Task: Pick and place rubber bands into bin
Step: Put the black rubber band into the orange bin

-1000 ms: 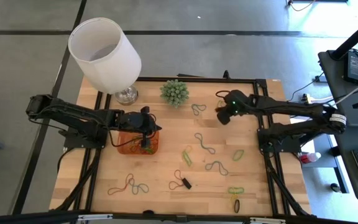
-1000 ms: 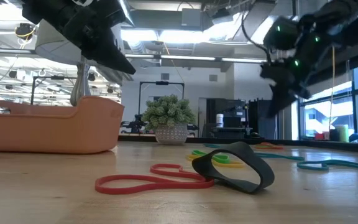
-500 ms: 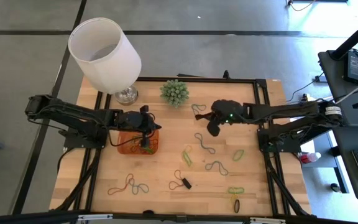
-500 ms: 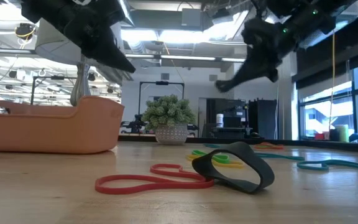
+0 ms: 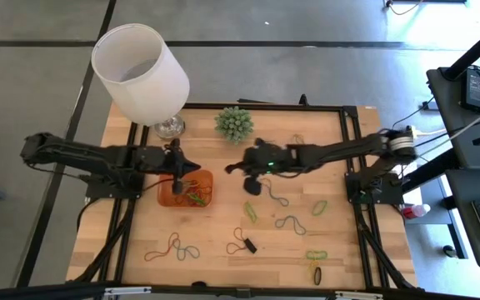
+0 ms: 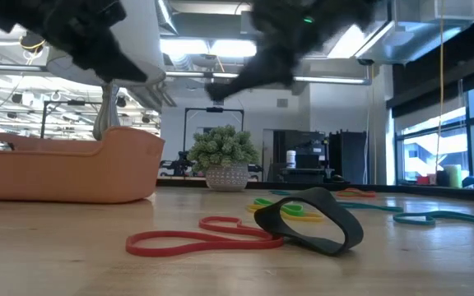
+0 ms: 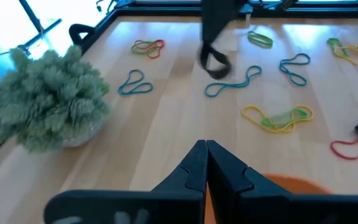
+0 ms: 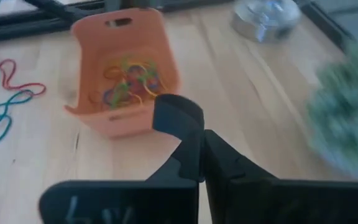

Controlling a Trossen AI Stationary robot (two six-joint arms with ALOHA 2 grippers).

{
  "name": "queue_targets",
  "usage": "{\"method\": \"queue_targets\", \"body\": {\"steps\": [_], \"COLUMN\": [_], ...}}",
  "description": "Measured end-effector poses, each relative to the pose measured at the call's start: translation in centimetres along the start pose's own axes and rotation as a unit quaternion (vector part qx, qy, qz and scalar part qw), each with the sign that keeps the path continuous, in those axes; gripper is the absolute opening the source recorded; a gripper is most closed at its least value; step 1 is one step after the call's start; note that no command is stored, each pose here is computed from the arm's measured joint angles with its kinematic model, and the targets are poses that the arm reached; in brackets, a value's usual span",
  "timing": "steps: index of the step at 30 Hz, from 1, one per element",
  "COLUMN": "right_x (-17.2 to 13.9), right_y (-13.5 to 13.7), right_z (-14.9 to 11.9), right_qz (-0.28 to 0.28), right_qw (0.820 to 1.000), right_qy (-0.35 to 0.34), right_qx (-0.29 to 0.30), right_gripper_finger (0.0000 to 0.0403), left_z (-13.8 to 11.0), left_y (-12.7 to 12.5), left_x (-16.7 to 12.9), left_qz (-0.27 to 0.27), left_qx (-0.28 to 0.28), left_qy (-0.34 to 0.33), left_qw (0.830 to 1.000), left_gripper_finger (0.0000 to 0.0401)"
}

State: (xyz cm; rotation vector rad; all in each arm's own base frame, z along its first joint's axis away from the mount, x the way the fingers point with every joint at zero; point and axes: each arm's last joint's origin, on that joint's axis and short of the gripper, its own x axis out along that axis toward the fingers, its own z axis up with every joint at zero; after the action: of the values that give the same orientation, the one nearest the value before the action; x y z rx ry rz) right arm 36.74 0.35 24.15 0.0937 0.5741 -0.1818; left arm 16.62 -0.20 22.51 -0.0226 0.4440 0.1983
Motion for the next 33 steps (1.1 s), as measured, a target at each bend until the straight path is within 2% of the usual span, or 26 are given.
{"method": "queue_targets", "body": {"steps": [6,12,17,23,28,33], "right_x": [4.9,9.7,13.4,16.7,17.5,17.5], "right_y": [2.7,4.1,4.9,5.4,5.4,5.4], "right_z": [3.7,5.3,4.9,3.7,3.1,3.1], "right_qz": [0.027,0.031,0.053,0.052,0.051,0.051], "right_qw": [0.996,0.990,0.983,0.977,0.974,0.974], "right_qy": [0.034,0.073,0.107,0.145,0.162,0.163], "right_qx": [-0.076,-0.121,-0.140,-0.148,-0.148,-0.148], "right_gripper_finger": [0.0005,0.0005,0.0005,0.0005,0.0010,0.0045], "left_z": [-1.8,-2.6,-3.2,-3.3,-3.3,-3.3], "left_y": [0.5,0.7,0.8,0.8,0.8,0.8], "left_x": [-1.1,-1.9,-2.1,-2.2,-2.2,-2.2], "left_qz": [0.004,0.001,-0.002,-0.015,-0.015,-0.015], "left_qx": [-0.007,-0.013,-0.021,-0.027,-0.028,-0.035], "left_qy": [-0.021,-0.045,-0.052,-0.050,-0.050,-0.050], "left_qw": [1.000,0.999,0.998,0.998,0.998,0.998], "left_gripper_finger": [0.0002,0.0002,0.0003,0.0003,0.0002,0.0003]}}
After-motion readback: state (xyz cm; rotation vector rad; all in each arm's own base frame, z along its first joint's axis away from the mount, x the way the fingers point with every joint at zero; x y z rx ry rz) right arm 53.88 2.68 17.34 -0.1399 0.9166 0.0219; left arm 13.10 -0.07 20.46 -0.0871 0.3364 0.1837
